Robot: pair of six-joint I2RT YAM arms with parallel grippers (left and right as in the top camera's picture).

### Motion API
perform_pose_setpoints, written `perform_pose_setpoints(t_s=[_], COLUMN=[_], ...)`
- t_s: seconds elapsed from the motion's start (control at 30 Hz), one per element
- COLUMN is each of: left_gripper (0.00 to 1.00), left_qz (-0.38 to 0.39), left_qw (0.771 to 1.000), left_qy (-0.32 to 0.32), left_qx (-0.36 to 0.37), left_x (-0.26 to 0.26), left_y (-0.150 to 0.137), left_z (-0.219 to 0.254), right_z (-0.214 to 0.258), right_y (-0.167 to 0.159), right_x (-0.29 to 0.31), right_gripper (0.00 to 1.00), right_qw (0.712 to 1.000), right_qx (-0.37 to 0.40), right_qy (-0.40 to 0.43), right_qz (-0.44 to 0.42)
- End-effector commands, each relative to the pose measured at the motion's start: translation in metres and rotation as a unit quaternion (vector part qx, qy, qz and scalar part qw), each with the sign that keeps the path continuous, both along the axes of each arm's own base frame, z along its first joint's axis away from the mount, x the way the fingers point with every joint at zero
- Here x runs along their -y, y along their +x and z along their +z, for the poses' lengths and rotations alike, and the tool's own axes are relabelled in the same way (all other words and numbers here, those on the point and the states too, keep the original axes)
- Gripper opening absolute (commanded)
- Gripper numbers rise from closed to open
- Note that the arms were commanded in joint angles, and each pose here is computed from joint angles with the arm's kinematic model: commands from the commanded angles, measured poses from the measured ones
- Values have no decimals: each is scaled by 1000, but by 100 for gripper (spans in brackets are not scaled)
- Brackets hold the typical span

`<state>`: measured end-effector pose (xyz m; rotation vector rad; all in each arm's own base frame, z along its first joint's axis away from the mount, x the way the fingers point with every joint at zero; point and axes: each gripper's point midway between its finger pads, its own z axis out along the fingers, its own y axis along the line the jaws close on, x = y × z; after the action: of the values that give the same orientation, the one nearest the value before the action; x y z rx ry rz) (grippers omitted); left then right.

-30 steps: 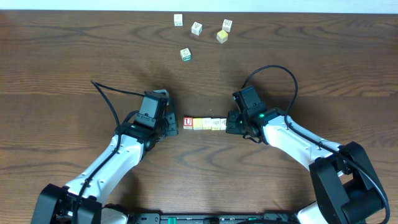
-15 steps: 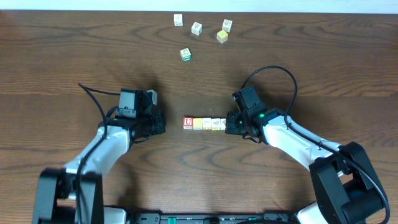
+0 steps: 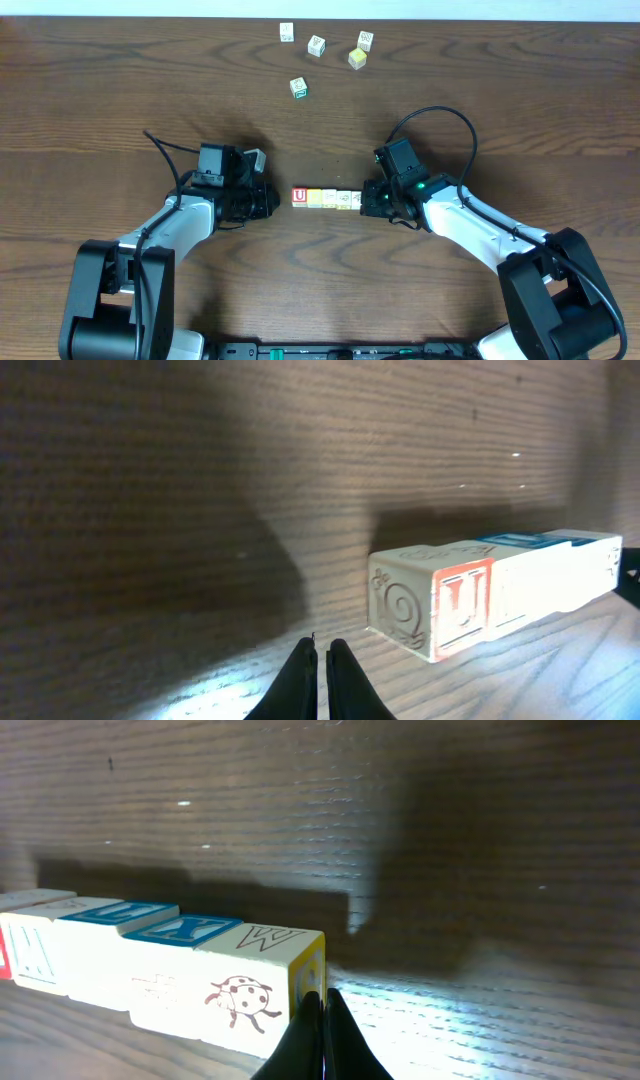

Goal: Lift 5 blocks

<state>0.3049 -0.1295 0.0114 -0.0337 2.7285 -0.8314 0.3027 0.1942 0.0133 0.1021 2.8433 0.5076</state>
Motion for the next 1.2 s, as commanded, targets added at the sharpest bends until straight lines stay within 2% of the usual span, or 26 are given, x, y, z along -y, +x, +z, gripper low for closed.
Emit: perform_pose_setpoints(t_s=[0.0, 0.33, 0.47, 1.0, 1.17], left_gripper=[7, 7, 7, 7, 7], left_qz=[-11, -17, -44, -45, -45], left_qw=[1000, 1000, 998, 997, 997], left_qy=[-6, -5, -20, -21, -22], left_qx=[6, 15, 33, 52, 58], left_x=[3, 4, 10, 11, 12], left_y=[1, 3, 4, 11, 14], left_z=[2, 3, 8, 10, 11], right_z=[1, 1, 1, 1, -3], right_y=[0, 0, 0, -1, -4], right_x=[-1, -1, -1, -1, 9], right_gripper=[1, 1, 1, 1, 1], right_qw=[1000, 1000, 1000, 1000, 1000], right_qx=[-3, -3, -3, -4, -15], right_qy=[11, 11, 11, 11, -14], right_qz=[4, 4, 4, 3, -14])
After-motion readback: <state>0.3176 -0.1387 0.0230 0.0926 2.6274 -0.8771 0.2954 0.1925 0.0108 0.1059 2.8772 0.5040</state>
